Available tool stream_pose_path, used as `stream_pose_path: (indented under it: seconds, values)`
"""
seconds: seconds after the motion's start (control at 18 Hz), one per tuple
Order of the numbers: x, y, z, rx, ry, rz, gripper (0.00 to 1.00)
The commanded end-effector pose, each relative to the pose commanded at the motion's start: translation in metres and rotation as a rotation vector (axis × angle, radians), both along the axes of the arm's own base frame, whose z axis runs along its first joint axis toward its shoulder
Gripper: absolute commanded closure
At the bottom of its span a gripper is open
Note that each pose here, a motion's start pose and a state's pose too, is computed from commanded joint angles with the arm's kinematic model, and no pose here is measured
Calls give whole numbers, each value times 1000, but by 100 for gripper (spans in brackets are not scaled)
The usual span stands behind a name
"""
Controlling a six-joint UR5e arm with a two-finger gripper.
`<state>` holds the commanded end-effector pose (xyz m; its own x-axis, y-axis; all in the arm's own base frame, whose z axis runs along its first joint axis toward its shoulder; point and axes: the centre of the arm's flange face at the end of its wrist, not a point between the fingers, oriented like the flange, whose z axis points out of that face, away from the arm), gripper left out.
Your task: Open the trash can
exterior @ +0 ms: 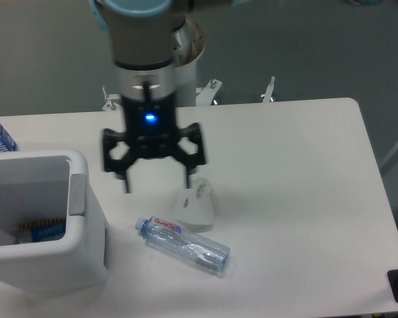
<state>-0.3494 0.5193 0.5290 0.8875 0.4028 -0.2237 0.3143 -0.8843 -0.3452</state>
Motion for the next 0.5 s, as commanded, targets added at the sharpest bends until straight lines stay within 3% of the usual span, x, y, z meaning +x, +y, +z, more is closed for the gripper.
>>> stream_pose_path:
  seconds: [0.28, 0.39, 0.5]
  values:
    - [-25, -29, -23, -238, 23, -191, 0]
    - [-25, -33, -20, -275, 34, -253, 0]
    - [-26, -37, -20, -279, 32, -255, 0]
